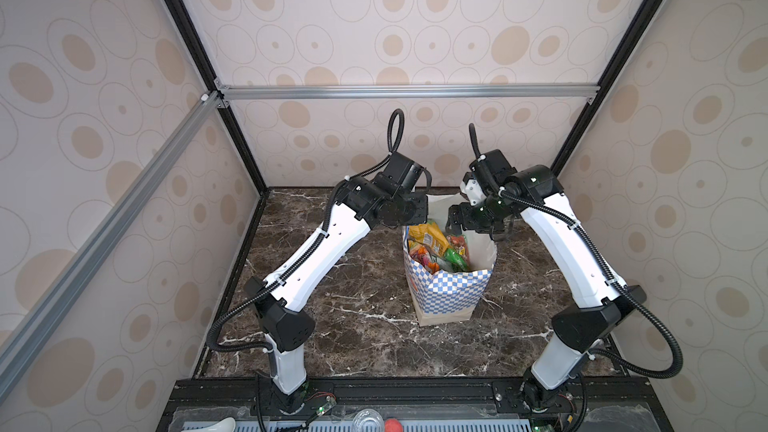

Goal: Take the snacks out of the paper bag
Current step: 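Raise both arms and reach the grippers down into the paper bag, then grasp the yellow-green chip bag with the right gripper and lift it out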

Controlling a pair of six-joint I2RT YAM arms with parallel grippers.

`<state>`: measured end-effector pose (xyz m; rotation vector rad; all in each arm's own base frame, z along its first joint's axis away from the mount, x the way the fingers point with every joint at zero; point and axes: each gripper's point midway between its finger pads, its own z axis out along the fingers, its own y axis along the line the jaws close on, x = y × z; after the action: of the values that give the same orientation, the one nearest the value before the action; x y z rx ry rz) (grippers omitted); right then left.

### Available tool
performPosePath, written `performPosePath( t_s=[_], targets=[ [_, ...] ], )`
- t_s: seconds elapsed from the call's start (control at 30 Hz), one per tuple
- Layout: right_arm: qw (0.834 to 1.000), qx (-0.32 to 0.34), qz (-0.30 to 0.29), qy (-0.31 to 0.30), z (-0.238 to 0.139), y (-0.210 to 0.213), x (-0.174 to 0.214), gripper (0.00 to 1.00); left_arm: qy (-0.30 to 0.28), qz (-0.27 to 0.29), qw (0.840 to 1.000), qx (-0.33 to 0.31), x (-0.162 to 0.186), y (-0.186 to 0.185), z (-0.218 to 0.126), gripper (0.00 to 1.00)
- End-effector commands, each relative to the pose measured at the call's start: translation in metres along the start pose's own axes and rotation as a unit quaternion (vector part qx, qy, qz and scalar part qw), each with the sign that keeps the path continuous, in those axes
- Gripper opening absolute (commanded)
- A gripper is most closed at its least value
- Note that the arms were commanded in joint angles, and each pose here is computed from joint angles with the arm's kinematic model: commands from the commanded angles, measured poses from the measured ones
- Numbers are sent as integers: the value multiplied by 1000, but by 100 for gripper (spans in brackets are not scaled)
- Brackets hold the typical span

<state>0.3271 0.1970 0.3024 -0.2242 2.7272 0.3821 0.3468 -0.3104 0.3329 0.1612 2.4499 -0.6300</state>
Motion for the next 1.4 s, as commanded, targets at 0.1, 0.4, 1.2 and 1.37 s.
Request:
performPosePath(
  t_s=[0.1, 0.4, 1.2, 1.37],
  targets=[
    [998, 53, -44, -1, 27, 8, -15, 88, -32, -22, 999, 16, -11, -1, -23, 0],
    [990, 90, -103, 24, 94, 3, -17, 91, -52, -35, 998, -15, -17, 17, -35, 0],
    [989, 3, -107, -107, 44, 35, -47, 0, -87, -71, 993, -48, -44, 62, -46, 0],
    [988, -2, -96, -122, 21, 38, -52, 0, -92, -72, 992, -47, -47, 64, -47, 0]
  ],
)
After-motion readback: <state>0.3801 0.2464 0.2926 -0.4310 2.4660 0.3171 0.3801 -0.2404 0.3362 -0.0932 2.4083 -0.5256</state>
